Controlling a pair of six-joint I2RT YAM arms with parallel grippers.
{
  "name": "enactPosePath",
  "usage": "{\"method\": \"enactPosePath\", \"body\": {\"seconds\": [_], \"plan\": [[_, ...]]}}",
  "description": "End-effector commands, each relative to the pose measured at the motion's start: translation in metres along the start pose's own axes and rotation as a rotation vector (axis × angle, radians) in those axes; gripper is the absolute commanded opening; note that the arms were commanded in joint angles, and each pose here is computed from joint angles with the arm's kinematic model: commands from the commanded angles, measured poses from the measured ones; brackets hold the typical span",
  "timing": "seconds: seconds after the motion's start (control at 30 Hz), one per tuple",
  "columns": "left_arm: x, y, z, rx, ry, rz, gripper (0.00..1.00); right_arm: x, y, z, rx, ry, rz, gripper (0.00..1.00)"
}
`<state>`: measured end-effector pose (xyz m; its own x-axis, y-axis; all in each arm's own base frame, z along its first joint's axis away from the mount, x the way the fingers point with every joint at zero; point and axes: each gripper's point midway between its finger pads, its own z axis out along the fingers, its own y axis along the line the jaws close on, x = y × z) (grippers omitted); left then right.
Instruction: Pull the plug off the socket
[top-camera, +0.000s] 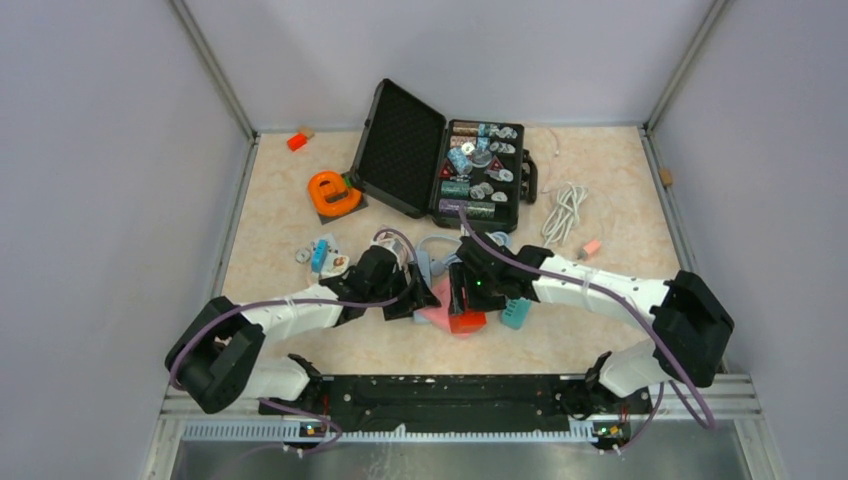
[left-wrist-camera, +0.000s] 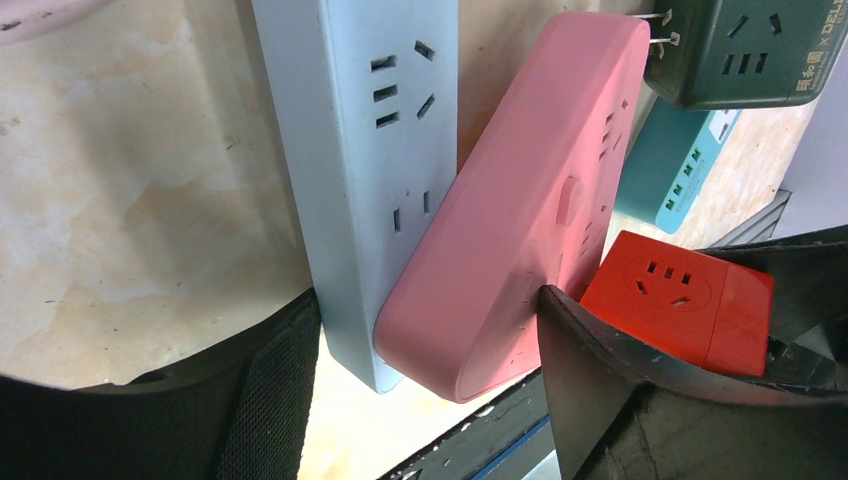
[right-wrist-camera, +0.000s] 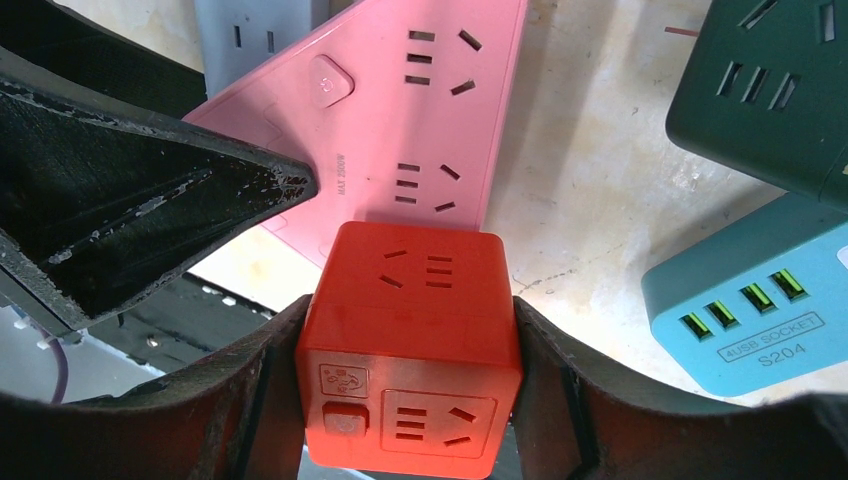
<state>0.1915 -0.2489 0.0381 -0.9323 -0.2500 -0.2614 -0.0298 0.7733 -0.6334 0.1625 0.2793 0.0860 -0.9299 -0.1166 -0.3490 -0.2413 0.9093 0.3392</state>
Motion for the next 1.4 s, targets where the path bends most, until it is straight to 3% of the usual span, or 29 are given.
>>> {"method": "enactPosePath", "body": {"seconds": [0.0, 0.3, 0.47, 0.63, 0.83, 0.97, 1.07, 1.2, 1.27, 1.37], "plan": [[0.024, 0.1, -0.005, -0.39, 0.043, 0.053, 0.38, -0.041, 0.059, -0.034, -0.18, -0.109, -0.032, 0.0], [0.023, 0.099, -0.004, -0.387, 0.044, 0.053, 0.38, -0.039, 0.064, -0.018, -0.074, -0.03, -0.04, 0.0], [0.024, 0.099, -0.003, -0.386, 0.049, 0.052, 0.38, -0.041, 0.074, -0.039, -0.187, -0.059, -0.043, 0.0], [0.024, 0.1, -0.003, -0.387, 0.048, 0.054, 0.38, -0.052, 0.081, -0.075, -0.381, -0.186, -0.01, 0.0], [0.021, 0.092, -0.002, -0.353, 0.04, 0.065, 0.39, -0.055, 0.043, -0.075, -0.219, -0.215, 0.038, 0.0], [0.008, 0.061, -0.003, -0.232, -0.002, 0.088, 0.53, -0.053, -0.003, -0.077, -0.01, -0.249, 0.066, 0.0], [-0.008, 0.032, -0.008, -0.15, -0.043, 0.119, 0.71, -0.041, -0.046, -0.078, 0.146, -0.237, 0.115, 0.0], [-0.032, -0.001, -0.018, -0.084, -0.098, 0.161, 0.92, -0.031, -0.085, -0.089, 0.223, -0.269, 0.208, 0.0], [-0.041, -0.016, -0.023, -0.055, -0.122, 0.18, 0.98, -0.028, -0.102, -0.093, 0.246, -0.291, 0.266, 0.0], [-0.053, -0.03, -0.031, -0.036, -0.156, 0.199, 0.99, -0.02, -0.128, -0.094, 0.301, -0.311, 0.365, 0.0]]}}
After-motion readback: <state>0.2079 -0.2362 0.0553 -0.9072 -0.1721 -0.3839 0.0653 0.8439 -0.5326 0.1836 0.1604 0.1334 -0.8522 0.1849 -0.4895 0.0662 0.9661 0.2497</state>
